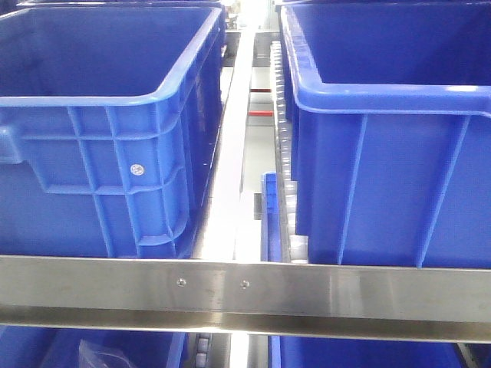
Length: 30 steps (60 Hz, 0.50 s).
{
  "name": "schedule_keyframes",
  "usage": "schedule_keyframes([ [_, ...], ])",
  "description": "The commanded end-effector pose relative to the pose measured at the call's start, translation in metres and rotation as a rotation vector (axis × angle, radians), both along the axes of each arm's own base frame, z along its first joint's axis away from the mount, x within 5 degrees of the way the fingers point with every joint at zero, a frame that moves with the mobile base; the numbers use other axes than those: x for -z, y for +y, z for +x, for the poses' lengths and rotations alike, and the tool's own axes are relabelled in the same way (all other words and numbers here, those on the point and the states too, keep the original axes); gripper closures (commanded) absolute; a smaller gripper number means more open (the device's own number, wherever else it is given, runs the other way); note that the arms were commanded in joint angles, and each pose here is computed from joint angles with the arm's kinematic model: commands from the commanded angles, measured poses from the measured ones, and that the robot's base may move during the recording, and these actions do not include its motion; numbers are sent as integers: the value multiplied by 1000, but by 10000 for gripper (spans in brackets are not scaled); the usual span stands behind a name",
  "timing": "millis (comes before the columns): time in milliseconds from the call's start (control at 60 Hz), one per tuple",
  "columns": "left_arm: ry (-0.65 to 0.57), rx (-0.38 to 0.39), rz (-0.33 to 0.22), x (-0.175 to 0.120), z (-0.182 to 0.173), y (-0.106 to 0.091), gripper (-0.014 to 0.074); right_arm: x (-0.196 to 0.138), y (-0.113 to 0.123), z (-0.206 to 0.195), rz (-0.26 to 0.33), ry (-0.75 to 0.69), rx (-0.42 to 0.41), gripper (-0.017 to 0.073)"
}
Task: Pick red cube and place on left shelf
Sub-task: 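Position the right gripper with the cube over a blue shelf bin, then lower the red cube into the blue bin and open the right gripper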
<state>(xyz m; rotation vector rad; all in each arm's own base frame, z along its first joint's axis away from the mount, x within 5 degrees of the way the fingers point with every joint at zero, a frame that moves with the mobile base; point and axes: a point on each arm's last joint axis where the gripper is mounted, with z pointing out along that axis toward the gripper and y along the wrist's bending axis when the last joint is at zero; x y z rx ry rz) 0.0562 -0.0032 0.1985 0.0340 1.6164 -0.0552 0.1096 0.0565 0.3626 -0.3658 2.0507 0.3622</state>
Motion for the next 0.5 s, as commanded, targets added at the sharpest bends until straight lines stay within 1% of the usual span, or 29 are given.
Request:
schedule_keyframes([
  [0, -80, 1, -8, -1, 0, 0, 492, -15, 1, 2, 43, -101, -2, 513],
  [100, -80, 1, -8, -1, 0, 0, 492, -16, 1, 2, 46, -108, -2, 513],
  [217, -80, 1, -8, -1, 0, 0, 492, -20, 2, 5, 70, -155, -3, 513],
  [300, -80, 1, -8, -1, 0, 0, 492, -21, 5, 12, 65, -177, -2, 513],
  [367, -80, 1, -8, -1, 0, 0, 492, -18, 9, 21, 43, -181, -2, 513],
  [483, -80, 1, -8, -1, 0, 0, 492, -11, 19, 43, -13, -188, -4, 513],
])
